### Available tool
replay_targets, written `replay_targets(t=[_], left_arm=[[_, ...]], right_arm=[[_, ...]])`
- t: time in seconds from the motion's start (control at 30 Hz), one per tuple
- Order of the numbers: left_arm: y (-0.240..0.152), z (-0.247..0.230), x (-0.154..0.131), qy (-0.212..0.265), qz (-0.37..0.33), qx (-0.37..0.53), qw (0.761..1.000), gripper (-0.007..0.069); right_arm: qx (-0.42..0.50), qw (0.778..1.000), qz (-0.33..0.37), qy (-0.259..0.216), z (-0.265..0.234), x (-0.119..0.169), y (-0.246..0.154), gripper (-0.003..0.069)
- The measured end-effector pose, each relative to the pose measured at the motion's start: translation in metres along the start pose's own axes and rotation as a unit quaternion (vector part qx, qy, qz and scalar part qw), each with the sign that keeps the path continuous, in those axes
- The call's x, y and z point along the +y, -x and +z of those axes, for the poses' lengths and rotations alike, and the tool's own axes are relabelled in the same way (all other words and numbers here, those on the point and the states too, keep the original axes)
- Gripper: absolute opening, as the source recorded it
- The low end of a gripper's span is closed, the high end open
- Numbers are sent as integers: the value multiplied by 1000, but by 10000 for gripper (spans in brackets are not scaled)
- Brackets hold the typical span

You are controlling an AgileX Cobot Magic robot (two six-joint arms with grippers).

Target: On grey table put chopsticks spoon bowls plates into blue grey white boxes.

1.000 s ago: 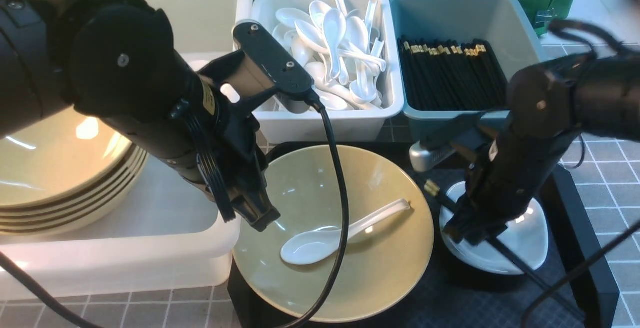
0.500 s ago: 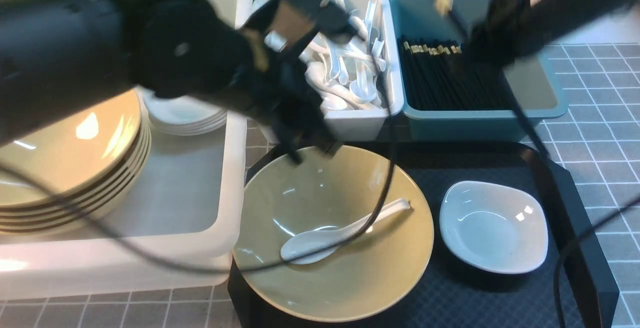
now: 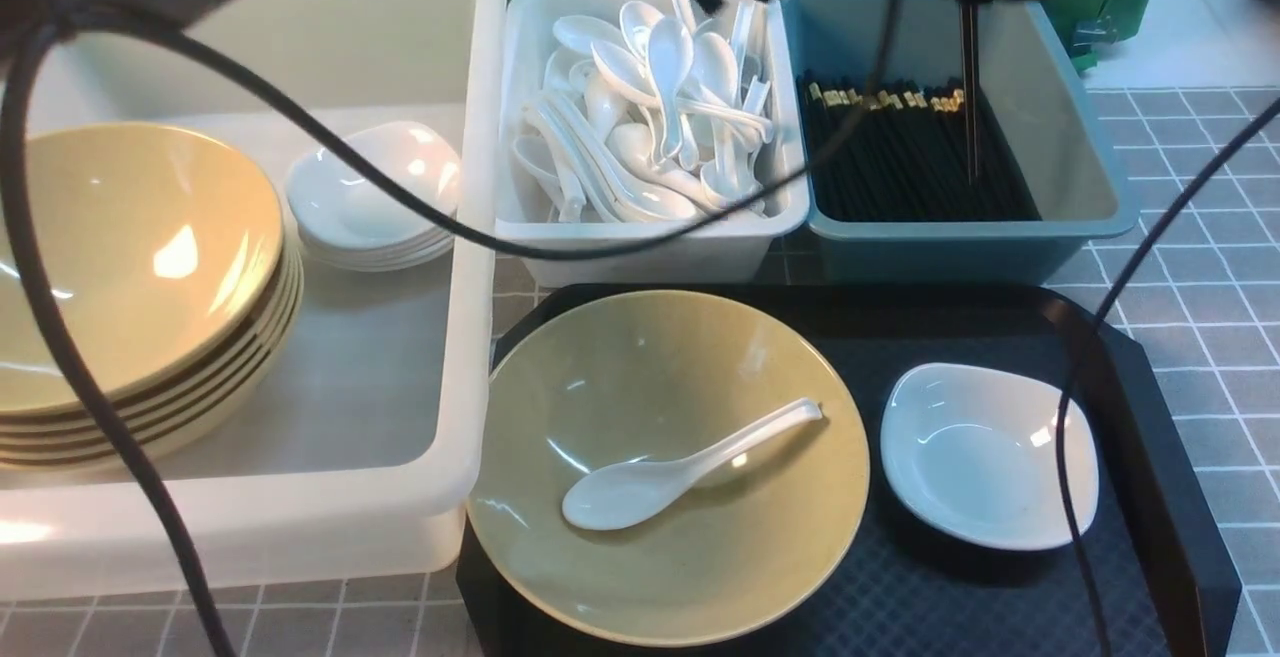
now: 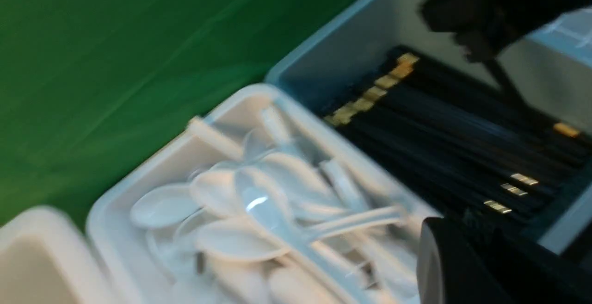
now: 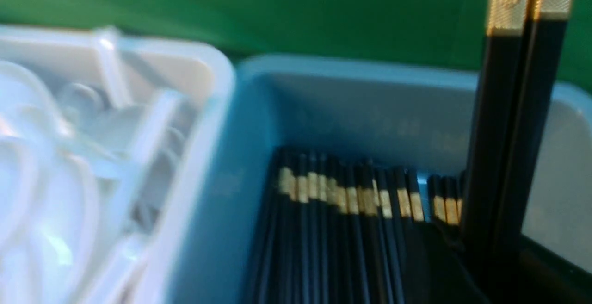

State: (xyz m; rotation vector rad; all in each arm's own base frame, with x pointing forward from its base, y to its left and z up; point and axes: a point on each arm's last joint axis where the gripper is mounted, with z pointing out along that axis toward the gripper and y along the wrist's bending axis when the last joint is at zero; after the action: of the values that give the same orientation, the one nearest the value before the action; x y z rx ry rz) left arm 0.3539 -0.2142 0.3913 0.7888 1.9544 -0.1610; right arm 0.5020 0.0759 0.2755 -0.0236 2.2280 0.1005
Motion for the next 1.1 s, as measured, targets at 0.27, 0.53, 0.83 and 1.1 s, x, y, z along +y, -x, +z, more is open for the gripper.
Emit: replay_targets(t=[0.27, 0.53, 0.83, 1.1], left_arm=[[-32, 7, 32, 11, -52, 68, 996, -11], [-71, -49, 20, 4, -31, 123, 992, -11], [-139, -144, -6, 6, -68, 135, 989, -11], [-185, -163, -25, -16, -91, 172, 981, -11]], right_arm=[[83, 996, 27, -6, 21, -10, -23, 398], [158, 977, -139, 27, -49, 7, 11, 521], [168, 928, -309, 124, -108, 96, 11, 479], [160, 877, -408, 199, -141, 177, -22, 449]])
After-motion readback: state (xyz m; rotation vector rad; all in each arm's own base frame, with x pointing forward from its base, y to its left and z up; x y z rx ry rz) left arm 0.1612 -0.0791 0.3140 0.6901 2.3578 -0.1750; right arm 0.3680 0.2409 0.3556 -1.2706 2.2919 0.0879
